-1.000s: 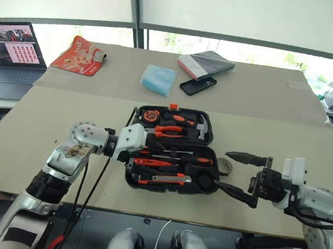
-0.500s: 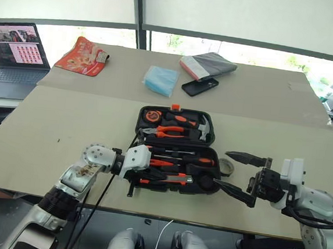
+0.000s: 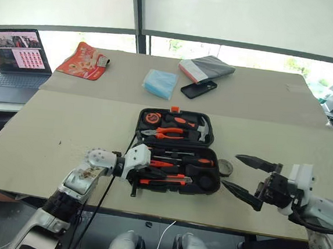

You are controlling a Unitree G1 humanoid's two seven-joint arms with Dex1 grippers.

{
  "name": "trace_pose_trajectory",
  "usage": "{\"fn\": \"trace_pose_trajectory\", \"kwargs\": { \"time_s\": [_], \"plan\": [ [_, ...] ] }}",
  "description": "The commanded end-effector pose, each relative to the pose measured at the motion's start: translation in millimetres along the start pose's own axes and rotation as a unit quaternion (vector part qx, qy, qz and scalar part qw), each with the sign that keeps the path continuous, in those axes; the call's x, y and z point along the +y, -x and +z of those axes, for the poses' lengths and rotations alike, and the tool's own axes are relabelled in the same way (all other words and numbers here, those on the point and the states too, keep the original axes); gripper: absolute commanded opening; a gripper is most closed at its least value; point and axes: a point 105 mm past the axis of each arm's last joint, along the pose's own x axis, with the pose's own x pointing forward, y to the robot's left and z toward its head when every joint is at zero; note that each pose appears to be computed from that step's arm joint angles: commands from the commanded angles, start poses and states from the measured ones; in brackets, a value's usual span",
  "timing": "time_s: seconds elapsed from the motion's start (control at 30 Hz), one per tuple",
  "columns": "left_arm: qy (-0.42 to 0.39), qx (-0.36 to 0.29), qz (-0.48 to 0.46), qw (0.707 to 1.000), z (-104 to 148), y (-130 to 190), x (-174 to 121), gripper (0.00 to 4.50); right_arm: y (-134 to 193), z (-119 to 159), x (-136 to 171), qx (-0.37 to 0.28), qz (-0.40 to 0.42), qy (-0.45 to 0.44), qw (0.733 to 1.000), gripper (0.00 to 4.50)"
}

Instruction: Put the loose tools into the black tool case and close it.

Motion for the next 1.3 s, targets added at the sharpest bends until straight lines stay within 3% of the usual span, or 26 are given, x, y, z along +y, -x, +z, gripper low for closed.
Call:
{"fn": "trace_pose_trajectory", "kwargs": {
  "time_s": [0.03,0.17,0.33,0.5,0.6,0.83,1.03,1.17,1.3],
  "plan": [
    [-0.027,-0.075,0.008,0.997,39,27,3,1.47,43,-14,-24,0.057,-0.083,0.043,0.994,4.50],
    [-0.066,-0.109,0.036,0.991,56,69,4,2.89,77,-43,-28,0.135,-0.102,0.067,0.983,4.50],
    [-0.046,-0.071,0.066,0.994,39,102,6,4.45,69,-40,-24,0.171,-0.030,0.092,0.981,4.50],
    [-0.053,-0.075,0.067,0.994,41,111,6,4.45,14,-6,-22,0.196,0.102,0.106,0.969,4.50],
    [-0.061,-0.094,0.061,0.992,49,103,7,4.45,-20,10,-11,0.218,0.199,0.114,0.949,4.50],
    [-0.070,-0.103,0.035,0.992,53,94,-2,4.45,-37,-8,-25,0.308,0.220,0.117,0.918,4.50],
    [-0.067,-0.096,0.027,0.993,45,92,-9,4.45,-49,-27,-25,0.338,0.236,0.123,0.903,4.50],
    [-0.067,-0.095,0.023,0.993,42,92,-10,4.50,-50,-41,-29,0.355,0.236,0.132,0.895,3.50],
    [-0.068,-0.093,0.015,0.993,38,91,-10,4.50,-53,-48,-29,0.354,0.245,0.138,0.892,2.15]
  ]
}}
